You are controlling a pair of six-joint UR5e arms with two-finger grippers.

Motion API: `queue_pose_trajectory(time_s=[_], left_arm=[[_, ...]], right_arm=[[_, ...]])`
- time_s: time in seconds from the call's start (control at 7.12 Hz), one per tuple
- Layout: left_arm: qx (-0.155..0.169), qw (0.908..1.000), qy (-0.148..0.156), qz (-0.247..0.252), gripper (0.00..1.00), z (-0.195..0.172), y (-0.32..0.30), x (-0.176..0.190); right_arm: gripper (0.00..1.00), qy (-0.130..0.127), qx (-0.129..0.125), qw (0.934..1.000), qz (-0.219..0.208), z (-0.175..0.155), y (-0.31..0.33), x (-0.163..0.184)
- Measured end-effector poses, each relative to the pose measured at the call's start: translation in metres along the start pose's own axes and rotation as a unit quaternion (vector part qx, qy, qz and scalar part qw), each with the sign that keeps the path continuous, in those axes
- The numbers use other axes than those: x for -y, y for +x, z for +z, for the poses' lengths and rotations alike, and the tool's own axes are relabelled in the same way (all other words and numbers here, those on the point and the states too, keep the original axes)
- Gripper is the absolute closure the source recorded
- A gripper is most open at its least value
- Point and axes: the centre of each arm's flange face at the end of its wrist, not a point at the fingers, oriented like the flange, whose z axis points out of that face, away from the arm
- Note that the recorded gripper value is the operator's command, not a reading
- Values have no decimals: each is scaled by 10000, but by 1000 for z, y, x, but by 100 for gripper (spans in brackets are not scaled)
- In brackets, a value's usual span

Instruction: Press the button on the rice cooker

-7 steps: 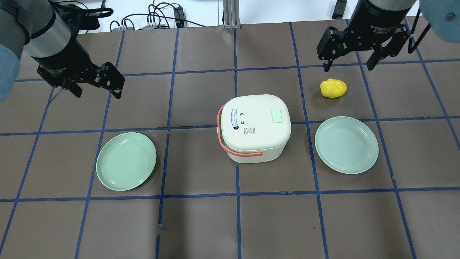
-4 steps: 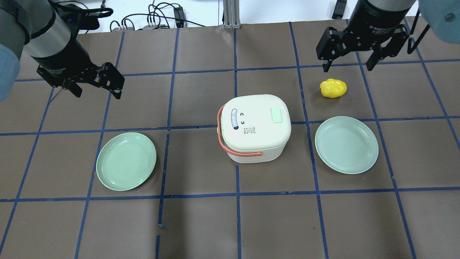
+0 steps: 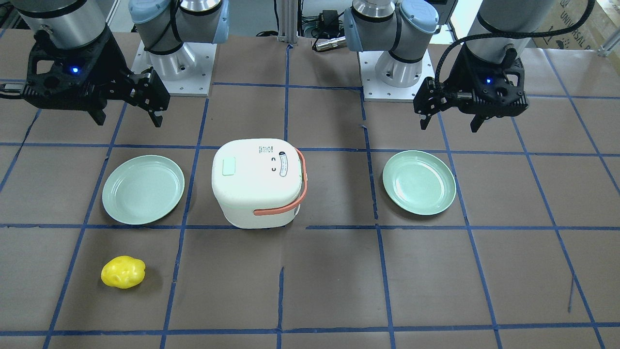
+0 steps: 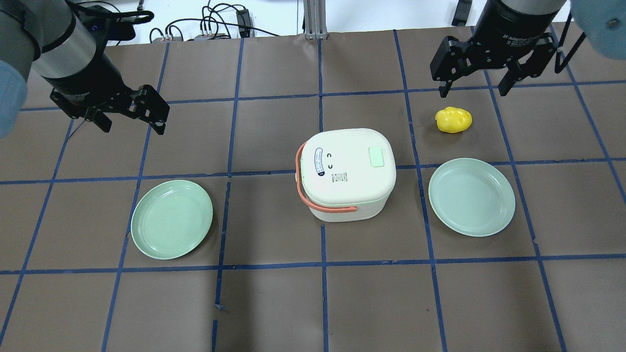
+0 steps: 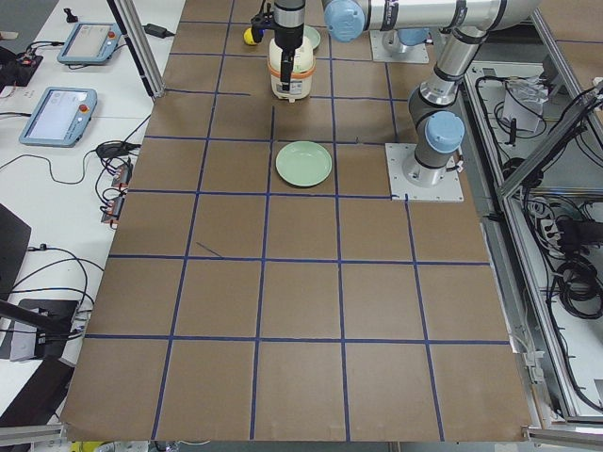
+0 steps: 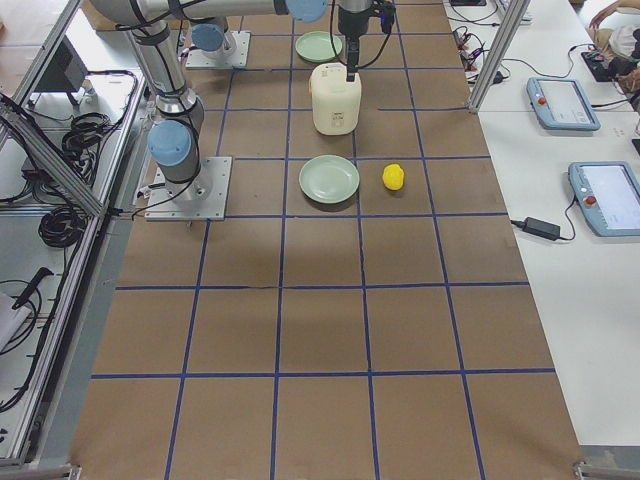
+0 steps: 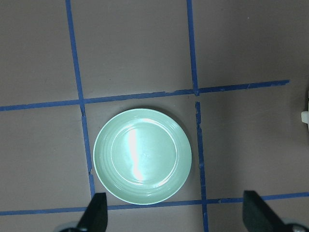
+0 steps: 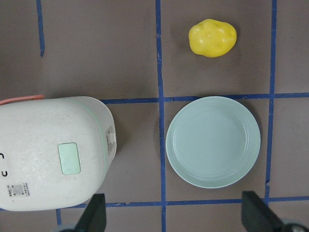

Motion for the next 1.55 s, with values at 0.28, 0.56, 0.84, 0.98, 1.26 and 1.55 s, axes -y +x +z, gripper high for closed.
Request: queue_pose_trajectory(time_s=[0.28,0.56,0.84,0.98,1.26,1.55], left_arm=[[0,10000,0,-3,0,0,0,0],[0,10000,0,-3,0,0,0,0],[0,10000,0,2,0,0,0,0],[0,10000,0,2,0,0,0,0],[0,10000,0,0,0,0,0,0],[0,10000,0,-1,0,0,0,0]], right_arm=[[57,-4,11,10000,33,1,-1,1],[84,-33,180,9994,279,2,-7,1],[90,-192,374,9974,578,14,-27,-7],[90,-284,386,9972,569,25,-46,-15],[90,-155,412,9967,680,50,-81,-23],[90,-47,399,9971,643,78,-105,-27]])
